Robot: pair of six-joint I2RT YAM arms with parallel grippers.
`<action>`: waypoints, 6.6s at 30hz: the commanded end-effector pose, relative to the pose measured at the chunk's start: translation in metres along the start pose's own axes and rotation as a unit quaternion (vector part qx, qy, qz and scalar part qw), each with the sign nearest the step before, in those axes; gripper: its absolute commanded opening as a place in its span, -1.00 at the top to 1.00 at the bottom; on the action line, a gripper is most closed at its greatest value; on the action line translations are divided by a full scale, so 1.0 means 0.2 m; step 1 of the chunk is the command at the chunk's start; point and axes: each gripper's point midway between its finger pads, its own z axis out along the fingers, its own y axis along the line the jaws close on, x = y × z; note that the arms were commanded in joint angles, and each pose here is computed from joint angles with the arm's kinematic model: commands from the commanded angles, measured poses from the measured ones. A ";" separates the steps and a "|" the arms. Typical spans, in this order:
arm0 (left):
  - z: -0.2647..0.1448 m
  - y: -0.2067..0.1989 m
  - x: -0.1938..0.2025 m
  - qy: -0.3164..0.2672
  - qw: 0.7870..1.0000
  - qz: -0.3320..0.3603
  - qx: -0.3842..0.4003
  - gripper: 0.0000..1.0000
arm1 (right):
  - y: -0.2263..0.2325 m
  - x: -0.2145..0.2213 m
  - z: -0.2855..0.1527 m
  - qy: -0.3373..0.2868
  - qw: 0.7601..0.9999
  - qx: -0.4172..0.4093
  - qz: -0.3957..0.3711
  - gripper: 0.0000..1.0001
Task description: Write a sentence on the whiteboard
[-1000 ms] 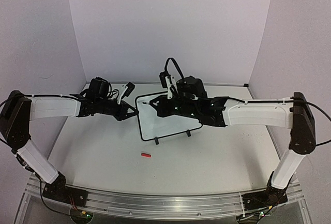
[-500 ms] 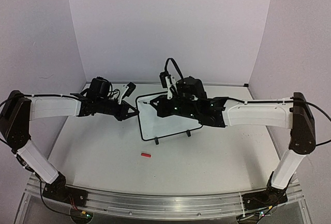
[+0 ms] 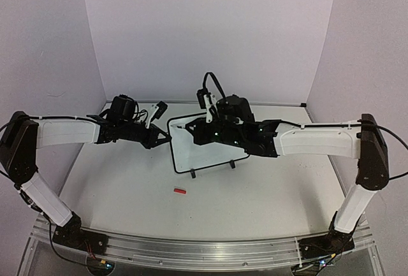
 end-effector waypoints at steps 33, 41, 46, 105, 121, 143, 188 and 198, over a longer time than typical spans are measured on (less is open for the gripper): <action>0.00 0.04 -0.04 0.005 0.999 0.025 -0.026 1.00 | -0.02 -0.08 -0.04 -0.024 0.999 0.022 -0.004 1.00; 0.01 0.04 -0.03 0.008 0.999 0.025 -0.027 1.00 | -0.01 -0.14 -0.08 -0.041 0.999 0.019 -0.006 1.00; 0.01 0.04 -0.03 0.008 0.999 0.024 -0.027 1.00 | 0.00 -0.17 -0.09 -0.049 0.999 0.013 -0.006 1.00; 0.00 0.04 -0.02 0.010 0.999 0.027 -0.030 1.00 | -0.04 -0.22 -0.14 -0.079 0.996 0.037 -0.001 1.00; 0.01 0.05 -0.02 0.013 0.999 0.027 -0.031 1.00 | -0.02 -0.28 -0.18 -0.096 0.995 0.033 -0.007 1.00; 0.01 0.05 0.00 0.018 0.999 0.026 -0.033 1.00 | 0.00 -0.27 -0.25 -0.096 0.995 0.013 0.001 1.00; 0.03 0.07 0.02 0.027 0.999 0.027 -0.038 1.00 | -0.19 -0.11 -0.14 -0.026 0.999 -0.019 0.040 1.00; 0.03 0.08 0.02 0.029 0.998 0.026 -0.039 1.00 | -0.21 -0.10 -0.09 -0.025 0.999 -0.012 0.043 1.00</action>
